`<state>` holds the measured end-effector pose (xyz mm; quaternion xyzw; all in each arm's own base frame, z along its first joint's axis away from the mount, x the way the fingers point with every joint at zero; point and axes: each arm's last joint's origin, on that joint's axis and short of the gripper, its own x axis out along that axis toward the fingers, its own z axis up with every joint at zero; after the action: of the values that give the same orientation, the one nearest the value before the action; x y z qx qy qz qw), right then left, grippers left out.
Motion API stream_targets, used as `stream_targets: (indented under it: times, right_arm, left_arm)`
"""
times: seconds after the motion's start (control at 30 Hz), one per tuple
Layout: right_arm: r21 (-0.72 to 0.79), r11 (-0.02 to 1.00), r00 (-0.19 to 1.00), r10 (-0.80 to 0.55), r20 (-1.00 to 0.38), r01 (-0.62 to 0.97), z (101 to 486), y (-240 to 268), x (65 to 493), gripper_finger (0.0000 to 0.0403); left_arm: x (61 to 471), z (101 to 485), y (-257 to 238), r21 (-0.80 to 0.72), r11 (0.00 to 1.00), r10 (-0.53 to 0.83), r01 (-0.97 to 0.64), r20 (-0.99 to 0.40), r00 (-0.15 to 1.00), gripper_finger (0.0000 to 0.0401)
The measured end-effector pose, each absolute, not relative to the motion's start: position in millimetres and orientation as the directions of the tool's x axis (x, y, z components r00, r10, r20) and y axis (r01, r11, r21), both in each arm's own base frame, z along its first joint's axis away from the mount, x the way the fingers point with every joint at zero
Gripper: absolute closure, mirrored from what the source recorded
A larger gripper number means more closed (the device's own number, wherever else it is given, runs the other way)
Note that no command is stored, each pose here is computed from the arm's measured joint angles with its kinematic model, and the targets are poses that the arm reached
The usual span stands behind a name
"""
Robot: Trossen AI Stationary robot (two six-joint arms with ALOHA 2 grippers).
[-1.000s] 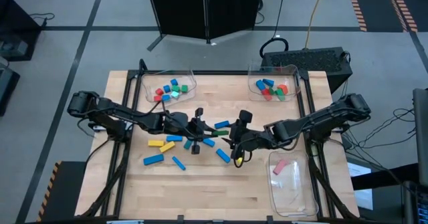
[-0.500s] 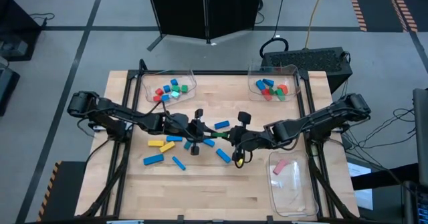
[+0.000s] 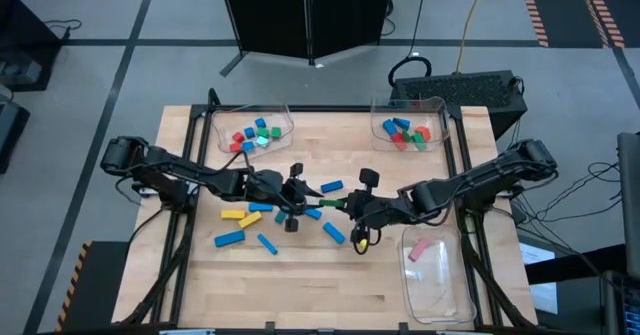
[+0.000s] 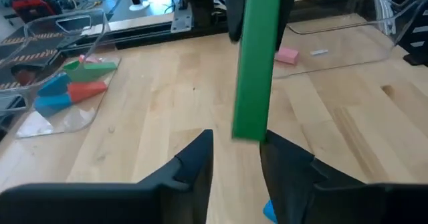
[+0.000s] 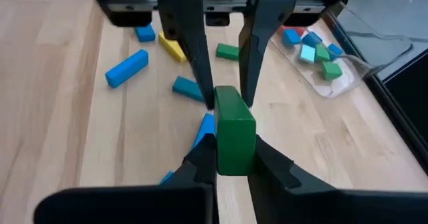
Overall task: Sort blocks by size
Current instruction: Put the green rectangular block into the bottom right transparent bin
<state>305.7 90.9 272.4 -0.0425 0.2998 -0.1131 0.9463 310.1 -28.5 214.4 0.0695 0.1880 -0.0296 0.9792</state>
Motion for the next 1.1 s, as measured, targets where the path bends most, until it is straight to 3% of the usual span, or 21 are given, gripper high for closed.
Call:
stream_targets:
  times: [0.3,0.57,0.83,1.0,1.1]
  right_arm:
    - [-0.118,0.972,0.73,-0.232,-0.643,0.205,281,99,272,0.0366]
    - [-0.028,0.973,0.699,-0.185,-0.691,0.23,299,107,228,0.0366]
    - [0.077,0.965,0.682,-0.119,-0.721,0.249,313,115,185,0.0366]
    - [0.16,0.938,0.642,-0.081,-0.763,0.309,315,119,164,0.0334]
    - [0.184,0.936,0.607,-0.039,-0.794,0.301,312,127,157,0.0343]
  left_arm:
    - [306,207,-31,0.122,0.988,-0.028,0.093,-0.449,0.893,0.0265]
    - [296,198,-40,0.006,0.998,-0.046,0.06,-0.566,0.823,0.0264]
    - [273,200,-55,-0.039,0.999,-0.006,-0.028,-0.681,0.732,0.0264]
    - [252,211,-65,-0.088,0.993,-0.006,-0.082,-0.721,0.692,0.0264]
    - [237,218,-69,-0.106,0.986,0.006,-0.126,-0.74,0.672,0.0264]
